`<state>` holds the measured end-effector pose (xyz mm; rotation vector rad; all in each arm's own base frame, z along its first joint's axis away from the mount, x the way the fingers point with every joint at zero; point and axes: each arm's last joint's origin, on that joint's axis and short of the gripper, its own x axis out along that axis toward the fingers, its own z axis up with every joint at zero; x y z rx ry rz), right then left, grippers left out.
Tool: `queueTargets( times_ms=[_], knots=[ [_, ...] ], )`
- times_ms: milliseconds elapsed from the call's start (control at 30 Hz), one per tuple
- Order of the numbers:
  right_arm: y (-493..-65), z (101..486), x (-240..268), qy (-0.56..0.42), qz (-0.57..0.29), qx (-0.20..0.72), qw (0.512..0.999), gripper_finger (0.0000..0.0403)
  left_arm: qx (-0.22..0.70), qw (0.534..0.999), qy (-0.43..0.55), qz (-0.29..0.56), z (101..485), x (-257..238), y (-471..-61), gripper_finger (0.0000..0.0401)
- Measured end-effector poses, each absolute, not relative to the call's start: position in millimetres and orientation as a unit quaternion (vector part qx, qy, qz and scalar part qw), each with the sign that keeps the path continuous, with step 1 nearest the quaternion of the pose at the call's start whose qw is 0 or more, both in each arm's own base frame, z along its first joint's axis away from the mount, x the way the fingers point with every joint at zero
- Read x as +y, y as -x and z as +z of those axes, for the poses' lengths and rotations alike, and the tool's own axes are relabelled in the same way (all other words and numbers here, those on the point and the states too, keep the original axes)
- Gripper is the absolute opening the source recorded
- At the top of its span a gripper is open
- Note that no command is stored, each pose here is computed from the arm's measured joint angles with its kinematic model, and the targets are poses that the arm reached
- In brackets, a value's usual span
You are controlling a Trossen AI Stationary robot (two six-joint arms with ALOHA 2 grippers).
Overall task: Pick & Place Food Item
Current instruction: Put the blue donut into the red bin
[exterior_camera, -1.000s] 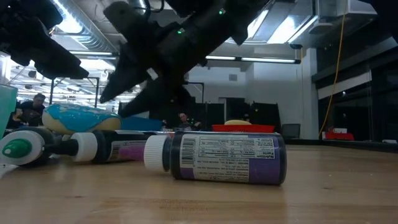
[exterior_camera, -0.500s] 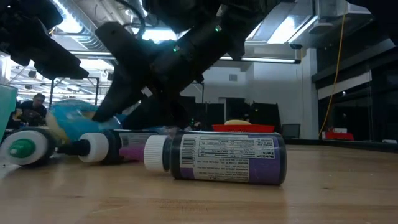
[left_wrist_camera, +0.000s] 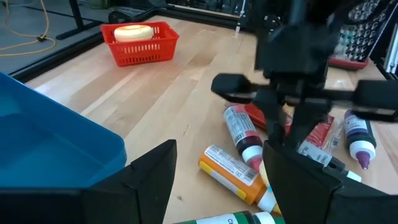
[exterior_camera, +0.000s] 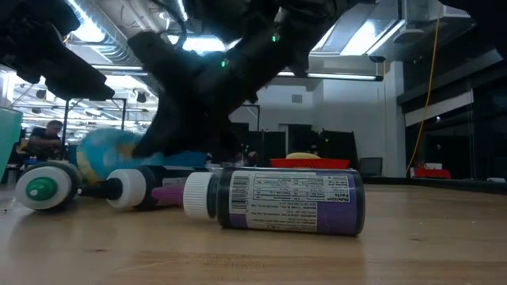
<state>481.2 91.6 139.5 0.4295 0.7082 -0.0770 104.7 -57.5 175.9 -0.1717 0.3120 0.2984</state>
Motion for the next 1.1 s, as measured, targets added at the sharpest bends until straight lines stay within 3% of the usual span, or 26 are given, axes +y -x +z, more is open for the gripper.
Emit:
queueTargets(
  times_ms=[367, 600, 833, 967, 1100],
  knots=[
    [-462, 220, 77, -0.142, -0.036, 0.3, 0.943, 0.0011, 0.151, 0.973, 0.085, 0.153, 176, -57, -105, 0.0235],
    [-426, 274, 34, -0.067, -0.164, 0.319, 0.931, 0.0011, 0.152, 0.973, 0.081, 0.151, 176, -57, -105, 0.0235],
    [-375, 314, -30, -0.034, -0.336, 0.357, 0.871, 0.0011, 0.152, 0.974, 0.083, 0.147, 176, -58, -105, 0.0235],
    [-356, 317, -74, -0.051, -0.406, 0.375, 0.831, 0.0011, 0.154, 0.974, 0.081, 0.146, 175, -58, -105, 0.0235],
    [-347, 312, -123, -0.116, -0.414, 0.383, 0.818, 0.0011, 0.153, 0.974, 0.082, 0.146, 175, -58, -105, 0.0235]
  ],
)
